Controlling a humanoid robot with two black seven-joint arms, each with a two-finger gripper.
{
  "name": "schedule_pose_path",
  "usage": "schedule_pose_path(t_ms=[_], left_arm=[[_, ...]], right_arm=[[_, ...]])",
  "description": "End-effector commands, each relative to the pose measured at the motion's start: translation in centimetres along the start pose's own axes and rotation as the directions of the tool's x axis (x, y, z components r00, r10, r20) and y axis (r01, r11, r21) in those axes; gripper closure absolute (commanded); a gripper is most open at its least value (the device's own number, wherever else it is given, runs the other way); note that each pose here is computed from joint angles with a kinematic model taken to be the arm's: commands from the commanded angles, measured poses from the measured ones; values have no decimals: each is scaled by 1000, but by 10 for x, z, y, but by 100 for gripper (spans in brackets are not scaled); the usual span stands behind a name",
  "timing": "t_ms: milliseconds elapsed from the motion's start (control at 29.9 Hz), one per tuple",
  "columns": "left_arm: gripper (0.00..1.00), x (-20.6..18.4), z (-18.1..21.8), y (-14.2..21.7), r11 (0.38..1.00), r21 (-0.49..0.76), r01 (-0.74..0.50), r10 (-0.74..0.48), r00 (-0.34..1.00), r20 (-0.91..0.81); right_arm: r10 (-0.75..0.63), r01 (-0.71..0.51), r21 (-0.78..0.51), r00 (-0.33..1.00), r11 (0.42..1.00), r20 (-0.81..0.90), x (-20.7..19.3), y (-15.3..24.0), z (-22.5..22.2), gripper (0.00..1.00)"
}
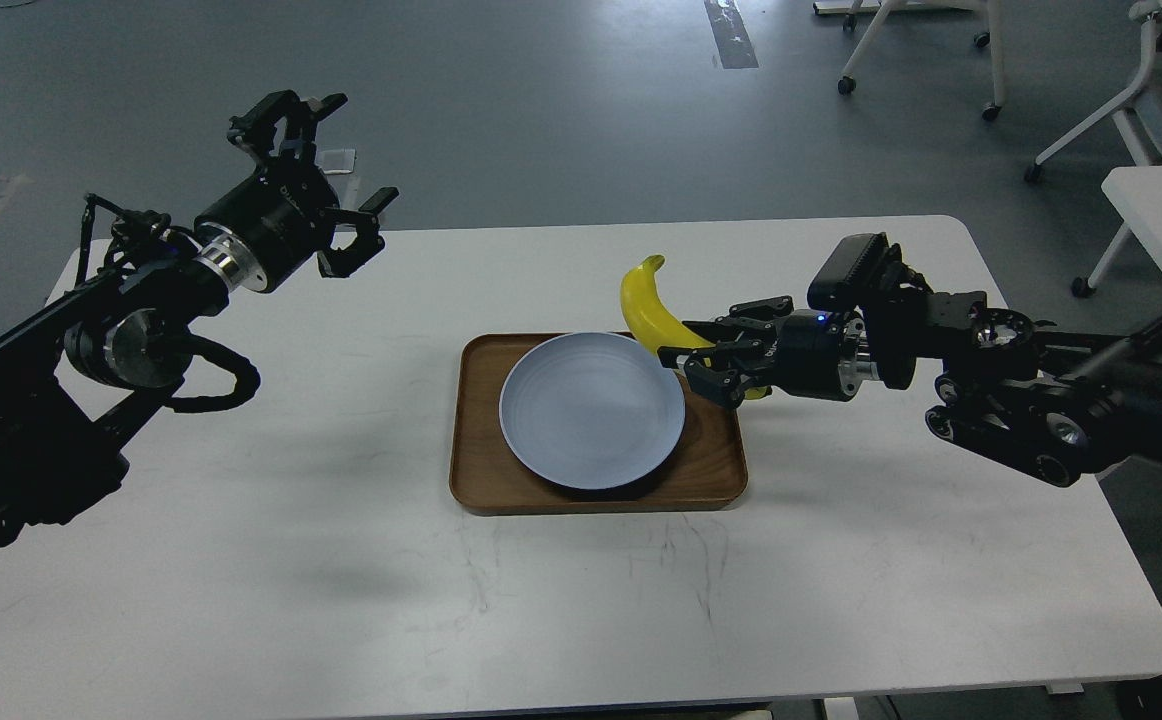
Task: Place banana on plate with both arms
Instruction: 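Lift the banana with the right gripper and carry it over the plate, then lower the banana onto the plate and open the right gripper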
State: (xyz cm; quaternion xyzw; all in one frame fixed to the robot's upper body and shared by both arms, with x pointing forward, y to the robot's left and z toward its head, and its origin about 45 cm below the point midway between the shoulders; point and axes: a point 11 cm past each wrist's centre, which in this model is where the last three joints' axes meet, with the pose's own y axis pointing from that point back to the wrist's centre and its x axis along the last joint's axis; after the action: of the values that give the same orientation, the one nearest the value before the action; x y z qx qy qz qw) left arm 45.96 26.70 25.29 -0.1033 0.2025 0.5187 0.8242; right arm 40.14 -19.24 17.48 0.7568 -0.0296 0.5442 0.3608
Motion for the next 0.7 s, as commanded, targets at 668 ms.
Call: schedule_pose_path(t_ms=[668], left_arm=[[2, 20, -16, 16, 999, 35, -39, 37, 999, 39]], right_arm=[[-80, 84, 105, 996, 991, -42, -19, -65, -49, 87]])
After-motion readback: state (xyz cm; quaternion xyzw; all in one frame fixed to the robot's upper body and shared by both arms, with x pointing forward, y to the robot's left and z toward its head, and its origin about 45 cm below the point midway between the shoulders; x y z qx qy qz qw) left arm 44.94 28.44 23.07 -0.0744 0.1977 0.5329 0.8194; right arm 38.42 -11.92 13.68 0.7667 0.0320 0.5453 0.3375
